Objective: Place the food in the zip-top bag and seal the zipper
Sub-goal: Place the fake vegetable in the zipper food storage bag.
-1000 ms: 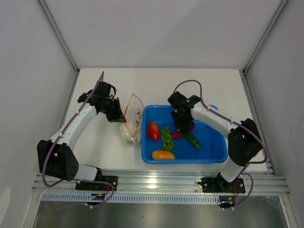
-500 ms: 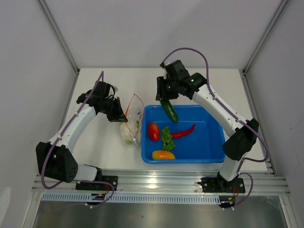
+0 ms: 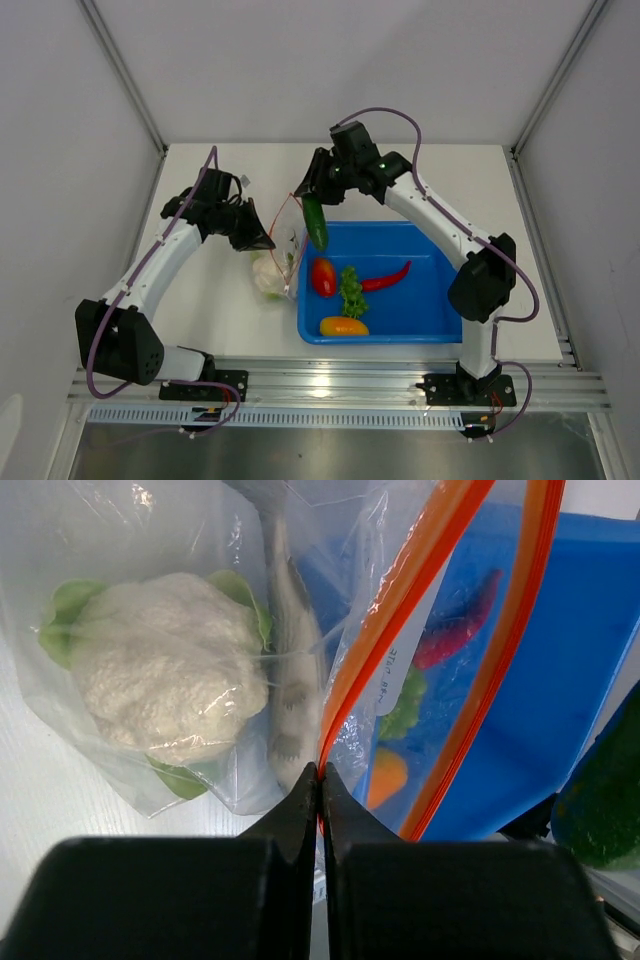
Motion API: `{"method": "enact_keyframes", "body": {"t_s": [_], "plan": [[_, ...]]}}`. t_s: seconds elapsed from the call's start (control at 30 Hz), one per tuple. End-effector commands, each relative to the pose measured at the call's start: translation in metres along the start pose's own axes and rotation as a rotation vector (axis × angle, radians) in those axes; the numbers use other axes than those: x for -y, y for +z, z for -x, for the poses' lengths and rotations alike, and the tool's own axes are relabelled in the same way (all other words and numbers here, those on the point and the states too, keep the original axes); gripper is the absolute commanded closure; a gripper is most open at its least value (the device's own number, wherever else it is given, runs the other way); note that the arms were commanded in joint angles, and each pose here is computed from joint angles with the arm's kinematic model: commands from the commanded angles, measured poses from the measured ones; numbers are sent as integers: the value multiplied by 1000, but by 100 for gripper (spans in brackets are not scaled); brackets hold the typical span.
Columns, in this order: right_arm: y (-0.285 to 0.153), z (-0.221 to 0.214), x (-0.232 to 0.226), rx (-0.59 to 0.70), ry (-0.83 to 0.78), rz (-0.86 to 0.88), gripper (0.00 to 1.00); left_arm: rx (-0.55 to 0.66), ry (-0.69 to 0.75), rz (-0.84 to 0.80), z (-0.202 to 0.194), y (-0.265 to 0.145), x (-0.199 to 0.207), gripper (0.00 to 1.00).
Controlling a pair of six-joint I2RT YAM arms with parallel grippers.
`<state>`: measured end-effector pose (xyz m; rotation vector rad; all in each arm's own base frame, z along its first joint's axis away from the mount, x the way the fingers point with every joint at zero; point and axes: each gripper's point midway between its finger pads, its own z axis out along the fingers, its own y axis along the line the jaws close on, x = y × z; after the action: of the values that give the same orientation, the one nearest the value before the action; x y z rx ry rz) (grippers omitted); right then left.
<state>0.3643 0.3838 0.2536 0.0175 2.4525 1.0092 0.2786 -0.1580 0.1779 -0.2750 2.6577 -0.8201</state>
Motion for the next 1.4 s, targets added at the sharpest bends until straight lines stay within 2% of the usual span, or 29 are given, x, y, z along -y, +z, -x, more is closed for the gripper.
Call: {"method": "enact_keyframes", "body": {"t_s": [0.0, 0.17, 0.23, 0.27, 0.5, 0.67, 1.0, 1.37], "plan": [[-2, 18, -34, 83, 111, 93, 100, 69, 10, -67, 17, -14, 22, 99], [2, 36, -51, 229, 113, 82, 100, 70, -5, -96, 16, -18, 29, 99], [1, 31, -58, 263, 101, 76, 100, 67, -6, -108, 16, -20, 33, 100], [1, 39, -54, 330, 100, 39, 100, 62, -7, -114, 15, -21, 34, 99], [12, 26, -47, 432, 54, -21, 100, 71, -2, -136, 12, -27, 39, 99], [20, 12, -28, 438, 4, -63, 100, 40, -23, -167, 3, -31, 45, 99], [17, -6, -41, 455, -178, -74, 100, 37, -47, -214, 0, -40, 56, 99], [21, -23, -18, 431, -225, -147, 100, 36, -49, -219, 0, -45, 59, 99]]}}
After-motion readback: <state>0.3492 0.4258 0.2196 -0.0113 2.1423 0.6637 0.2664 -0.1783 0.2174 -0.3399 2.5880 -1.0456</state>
